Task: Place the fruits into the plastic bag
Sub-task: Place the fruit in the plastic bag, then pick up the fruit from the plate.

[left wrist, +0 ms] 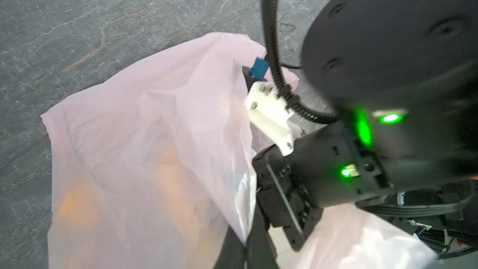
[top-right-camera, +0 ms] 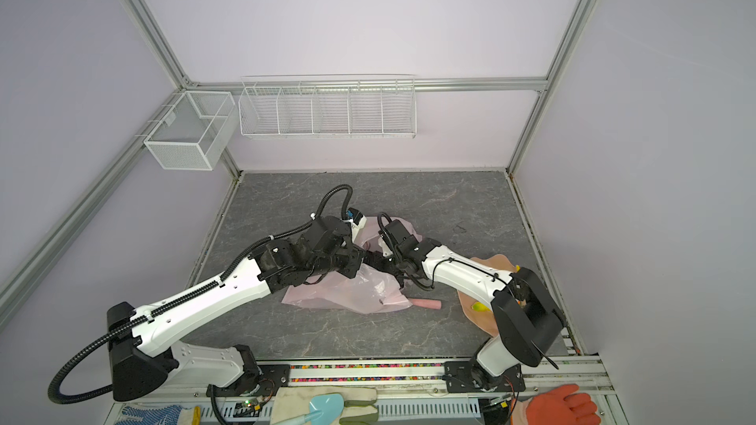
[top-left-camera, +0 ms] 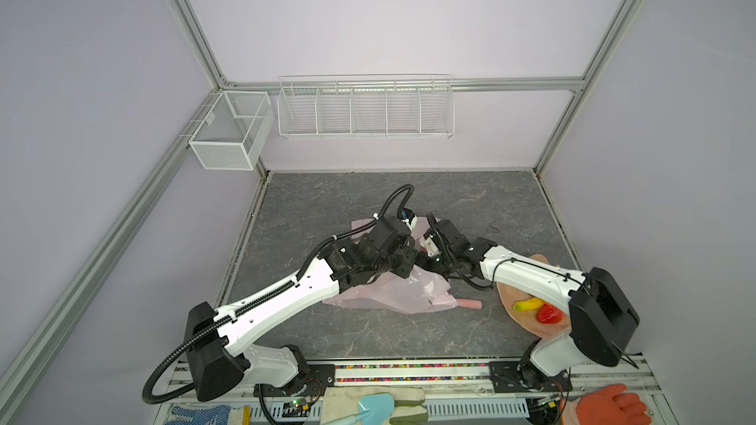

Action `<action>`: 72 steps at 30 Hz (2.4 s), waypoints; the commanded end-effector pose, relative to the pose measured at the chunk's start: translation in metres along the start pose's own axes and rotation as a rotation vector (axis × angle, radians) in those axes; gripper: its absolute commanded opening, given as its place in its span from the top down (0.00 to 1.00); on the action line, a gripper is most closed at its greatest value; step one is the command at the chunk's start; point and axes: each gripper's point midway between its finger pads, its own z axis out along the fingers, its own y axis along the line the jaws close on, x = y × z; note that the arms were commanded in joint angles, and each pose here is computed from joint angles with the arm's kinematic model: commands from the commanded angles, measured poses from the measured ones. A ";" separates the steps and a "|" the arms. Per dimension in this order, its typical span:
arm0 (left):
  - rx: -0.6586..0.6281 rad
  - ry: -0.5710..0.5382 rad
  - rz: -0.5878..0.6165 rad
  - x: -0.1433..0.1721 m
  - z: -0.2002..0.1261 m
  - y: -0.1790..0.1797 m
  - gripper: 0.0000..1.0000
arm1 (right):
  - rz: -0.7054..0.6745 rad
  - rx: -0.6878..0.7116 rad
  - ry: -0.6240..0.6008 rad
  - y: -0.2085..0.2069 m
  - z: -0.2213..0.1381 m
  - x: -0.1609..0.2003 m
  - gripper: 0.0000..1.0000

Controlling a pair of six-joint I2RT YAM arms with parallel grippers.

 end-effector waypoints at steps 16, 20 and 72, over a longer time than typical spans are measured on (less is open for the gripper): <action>0.037 -0.004 -0.001 0.000 0.000 -0.007 1.00 | -0.021 0.401 -0.272 -0.083 -0.106 -0.013 0.11; 0.039 0.000 0.001 0.000 0.001 -0.008 1.00 | -0.008 0.480 -0.332 -0.095 -0.124 -0.018 0.11; 0.068 0.032 0.027 -0.005 0.009 -0.018 1.00 | 0.808 0.914 -0.437 -0.330 -0.215 0.005 0.07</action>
